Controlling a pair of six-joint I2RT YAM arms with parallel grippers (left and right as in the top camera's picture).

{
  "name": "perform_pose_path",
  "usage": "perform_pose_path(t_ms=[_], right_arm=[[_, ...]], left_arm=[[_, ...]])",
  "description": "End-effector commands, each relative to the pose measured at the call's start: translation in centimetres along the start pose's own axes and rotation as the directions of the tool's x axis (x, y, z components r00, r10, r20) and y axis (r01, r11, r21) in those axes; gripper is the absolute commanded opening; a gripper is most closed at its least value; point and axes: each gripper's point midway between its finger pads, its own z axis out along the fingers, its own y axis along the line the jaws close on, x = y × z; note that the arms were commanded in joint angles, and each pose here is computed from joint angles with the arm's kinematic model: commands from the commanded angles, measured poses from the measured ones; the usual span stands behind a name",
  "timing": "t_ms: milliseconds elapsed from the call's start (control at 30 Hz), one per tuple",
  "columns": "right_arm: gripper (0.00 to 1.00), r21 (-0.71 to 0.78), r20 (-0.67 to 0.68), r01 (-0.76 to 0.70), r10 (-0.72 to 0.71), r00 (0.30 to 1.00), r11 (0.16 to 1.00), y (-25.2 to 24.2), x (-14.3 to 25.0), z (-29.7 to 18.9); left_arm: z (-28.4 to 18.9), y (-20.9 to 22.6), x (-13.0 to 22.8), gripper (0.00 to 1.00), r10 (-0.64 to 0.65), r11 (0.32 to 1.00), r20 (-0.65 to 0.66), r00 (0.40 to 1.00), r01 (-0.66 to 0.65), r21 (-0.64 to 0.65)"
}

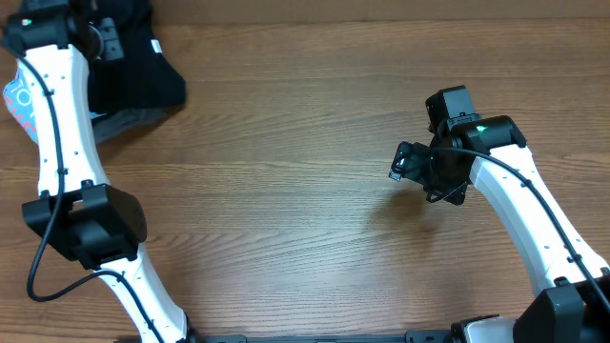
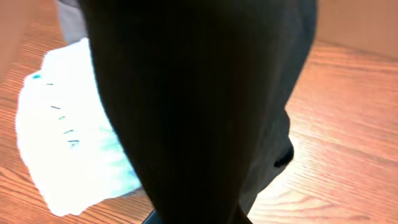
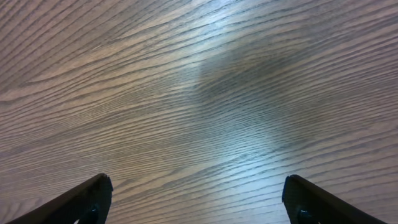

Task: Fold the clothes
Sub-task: 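Carry the black bundle with the left gripper to the top-left clothes stack, then lower the black bundle onto the stack and open the left gripper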

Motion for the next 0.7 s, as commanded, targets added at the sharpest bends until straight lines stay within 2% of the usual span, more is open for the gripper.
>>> perform_pose_path(t_ms=[0, 267, 533, 600, 667], right_arm=[[0.92, -0.002, -0.007, 0.001, -0.001, 1.0, 1.0, 0.0, 0.1, 0.1], [0.92, 0.003, -0.014, 0.0, 0.0, 1.0, 1.0, -0.1, 0.2, 0.1], [0.91, 0.004, -0.017, -0.001, 0.001, 1.0, 1.0, -0.2, 0.3, 0.1], [0.91, 0.006, -0.02, -0.001, 0.001, 1.0, 1.0, -0.2, 0.4, 0.1], [0.91, 0.008, -0.023, -0.001, 0.001, 1.0, 1.0, -0.3, 0.5, 0.1]], left_arm=[[-0.7, 1.7, -1.2, 0.04, -0.044, 0.999, 0.042, 0.998, 0.045, -0.022], [-0.5, 7.9, -1.3, 0.05, -0.18, 0.98, 0.059, 0.982, 0.185, -0.077], [-0.2, 11.2, -0.6, 0.05, -0.248, 0.964, 0.05, 0.967, 0.252, -0.082], [0.3, 11.7, -0.3, 0.07, -0.256, 0.962, 0.041, 0.966, 0.259, -0.088], [1.0, 11.9, 0.0, 0.15, -0.26, 0.961, 0.028, 0.965, 0.262, -0.092]])
